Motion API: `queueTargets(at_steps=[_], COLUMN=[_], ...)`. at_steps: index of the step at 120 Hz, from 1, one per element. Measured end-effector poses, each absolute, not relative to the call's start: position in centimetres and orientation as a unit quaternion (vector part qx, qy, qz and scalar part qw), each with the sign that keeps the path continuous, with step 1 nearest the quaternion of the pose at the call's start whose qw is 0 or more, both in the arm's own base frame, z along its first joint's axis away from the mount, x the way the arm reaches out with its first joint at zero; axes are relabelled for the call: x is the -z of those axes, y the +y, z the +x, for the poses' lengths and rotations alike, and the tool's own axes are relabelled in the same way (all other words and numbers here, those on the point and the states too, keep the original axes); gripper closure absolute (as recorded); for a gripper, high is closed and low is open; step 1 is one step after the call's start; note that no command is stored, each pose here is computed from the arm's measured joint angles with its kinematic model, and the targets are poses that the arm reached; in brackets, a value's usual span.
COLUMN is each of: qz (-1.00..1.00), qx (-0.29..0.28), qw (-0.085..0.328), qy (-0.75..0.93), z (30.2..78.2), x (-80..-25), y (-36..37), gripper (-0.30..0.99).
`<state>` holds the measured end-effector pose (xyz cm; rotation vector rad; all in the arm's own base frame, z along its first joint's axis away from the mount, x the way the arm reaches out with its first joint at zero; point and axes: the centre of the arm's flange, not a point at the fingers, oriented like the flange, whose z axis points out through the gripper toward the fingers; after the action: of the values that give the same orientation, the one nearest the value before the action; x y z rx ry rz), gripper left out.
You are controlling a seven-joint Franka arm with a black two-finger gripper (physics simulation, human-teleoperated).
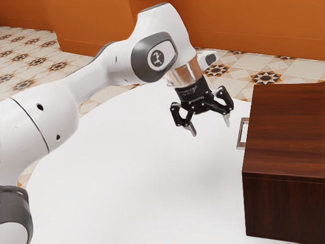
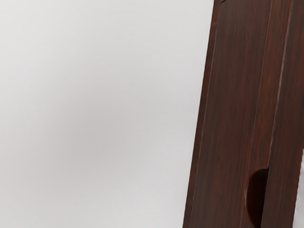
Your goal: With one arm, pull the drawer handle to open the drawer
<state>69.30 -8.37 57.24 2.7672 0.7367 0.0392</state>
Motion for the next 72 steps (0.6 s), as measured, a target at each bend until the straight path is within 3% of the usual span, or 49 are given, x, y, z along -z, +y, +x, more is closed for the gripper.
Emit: queueTargets(at_steps=[72], qz=[0.950], qx=[-0.023], qw=[0.158], qy=[0.268], z=[70.1], x=[-56.4], y=[-10.8], gripper=[0.03])
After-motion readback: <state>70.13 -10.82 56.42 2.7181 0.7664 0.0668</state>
